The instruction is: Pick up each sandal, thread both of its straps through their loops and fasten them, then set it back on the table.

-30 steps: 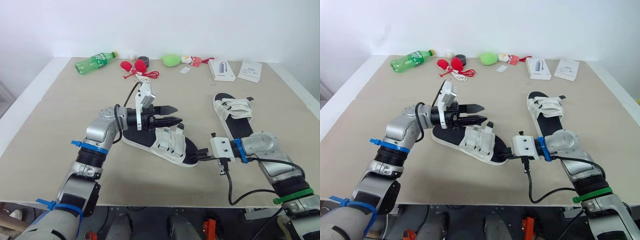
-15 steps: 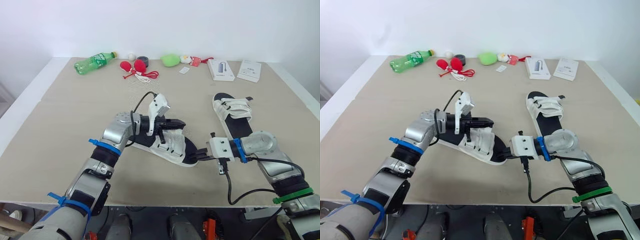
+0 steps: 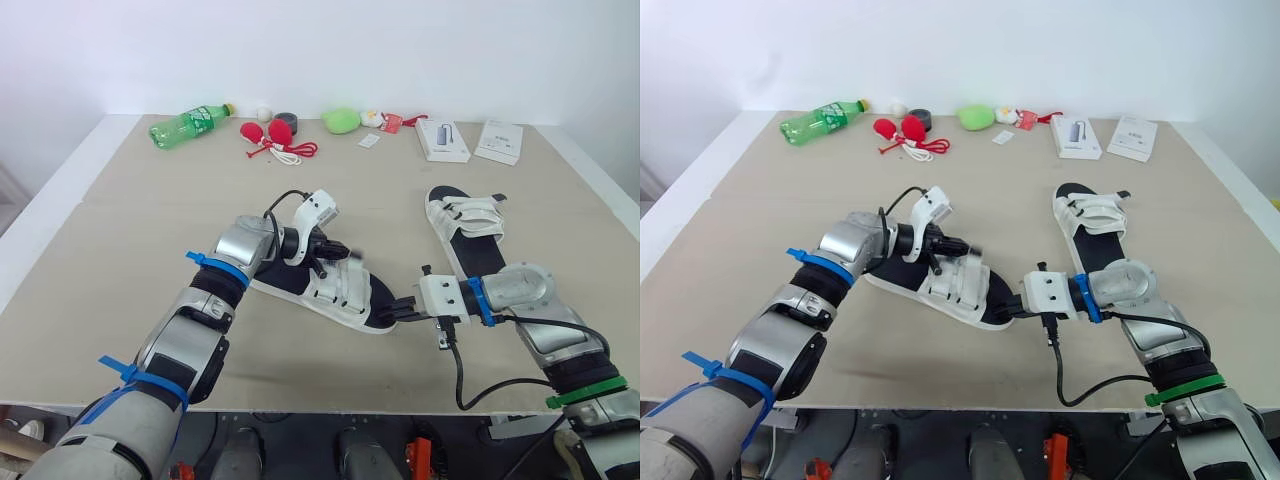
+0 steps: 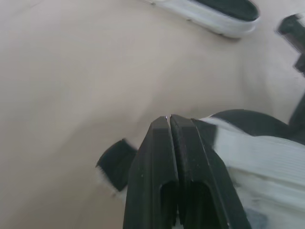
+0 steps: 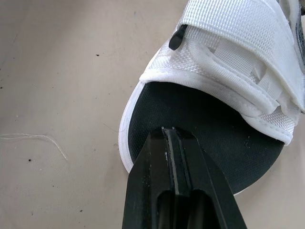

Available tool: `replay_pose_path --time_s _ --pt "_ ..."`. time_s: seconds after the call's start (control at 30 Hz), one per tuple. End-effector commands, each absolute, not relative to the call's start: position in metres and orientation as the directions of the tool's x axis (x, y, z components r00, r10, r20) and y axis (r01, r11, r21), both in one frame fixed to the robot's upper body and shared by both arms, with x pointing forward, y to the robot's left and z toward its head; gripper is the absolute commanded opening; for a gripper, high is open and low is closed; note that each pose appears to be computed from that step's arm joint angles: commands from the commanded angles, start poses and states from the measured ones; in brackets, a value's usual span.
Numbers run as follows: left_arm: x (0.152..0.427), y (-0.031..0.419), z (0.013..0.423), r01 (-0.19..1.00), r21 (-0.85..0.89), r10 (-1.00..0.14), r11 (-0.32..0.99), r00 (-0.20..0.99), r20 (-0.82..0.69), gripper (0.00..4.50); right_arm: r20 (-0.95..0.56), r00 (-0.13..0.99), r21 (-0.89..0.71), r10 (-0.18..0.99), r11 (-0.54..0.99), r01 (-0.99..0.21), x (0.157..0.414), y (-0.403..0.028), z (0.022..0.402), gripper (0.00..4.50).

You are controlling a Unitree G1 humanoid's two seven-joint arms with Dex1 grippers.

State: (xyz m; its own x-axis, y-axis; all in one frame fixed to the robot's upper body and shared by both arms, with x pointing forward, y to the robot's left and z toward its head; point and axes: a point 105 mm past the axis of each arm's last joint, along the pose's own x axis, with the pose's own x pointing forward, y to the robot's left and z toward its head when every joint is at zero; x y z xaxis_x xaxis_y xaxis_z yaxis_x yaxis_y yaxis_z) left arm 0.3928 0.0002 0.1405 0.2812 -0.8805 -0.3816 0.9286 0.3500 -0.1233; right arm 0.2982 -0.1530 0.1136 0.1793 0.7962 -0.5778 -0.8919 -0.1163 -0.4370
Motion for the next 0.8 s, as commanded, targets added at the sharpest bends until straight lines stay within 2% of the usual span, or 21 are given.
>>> replay_pose_path --time_s 0.03,0.17,0.3,0.37,0.43,0.53,0.6,0.73,0.8 --pt "0.397 0.0 0.143 0.928 -0.088 -0.864 0.362 0.299 -0.406 0.1 -0.673 0.156 -0.336 0.723 -0.11 -0.936 0.295 -0.166 0.083 0.0" --pt "0.41 0.01 0.152 0.906 -0.009 -0.847 0.423 0.392 -0.36 0.1 -0.671 0.158 -0.338 0.724 -0.109 -0.935 0.296 -0.166 0.083 0.0" --pt "0.4 0.029 0.167 0.942 0.054 -0.896 0.333 0.333 -0.293 0.1 -0.663 0.171 -0.339 0.729 -0.088 -0.937 0.295 -0.168 0.084 0.0" --pt "0.386 0.042 0.169 0.967 0.063 -0.921 0.247 0.254 -0.294 0.1 -0.662 0.176 -0.339 0.729 -0.081 -0.937 0.294 -0.17 0.084 0.0" --pt "0.361 0.058 0.168 0.992 0.049 -0.934 0.117 0.127 -0.335 0.1 -0.662 0.178 -0.337 0.728 -0.077 -0.938 0.293 -0.172 0.084 0.0" --pt "0.319 0.089 0.156 0.996 0.002 -0.888 -0.089 -0.078 -0.453 0.1 -0.663 0.177 -0.333 0.728 -0.075 -0.94 0.291 -0.173 0.083 0.0" --pt "0.302 0.106 0.151 0.989 -0.052 -0.847 -0.141 -0.148 -0.511 0.1 -0.663 0.173 -0.329 0.728 -0.076 -0.941 0.291 -0.173 0.082 0.0" --pt "0.3 0.128 0.148 0.99 -0.034 -0.812 -0.133 -0.129 -0.569 0.1 -0.663 0.164 -0.324 0.73 -0.082 -0.942 0.291 -0.171 0.08 0.0" --pt "0.32 0.129 0.156 0.995 0.075 -0.839 -0.073 -0.021 -0.544 0.1 -0.659 0.163 -0.326 0.735 -0.083 -0.942 0.292 -0.169 0.081 0.0"
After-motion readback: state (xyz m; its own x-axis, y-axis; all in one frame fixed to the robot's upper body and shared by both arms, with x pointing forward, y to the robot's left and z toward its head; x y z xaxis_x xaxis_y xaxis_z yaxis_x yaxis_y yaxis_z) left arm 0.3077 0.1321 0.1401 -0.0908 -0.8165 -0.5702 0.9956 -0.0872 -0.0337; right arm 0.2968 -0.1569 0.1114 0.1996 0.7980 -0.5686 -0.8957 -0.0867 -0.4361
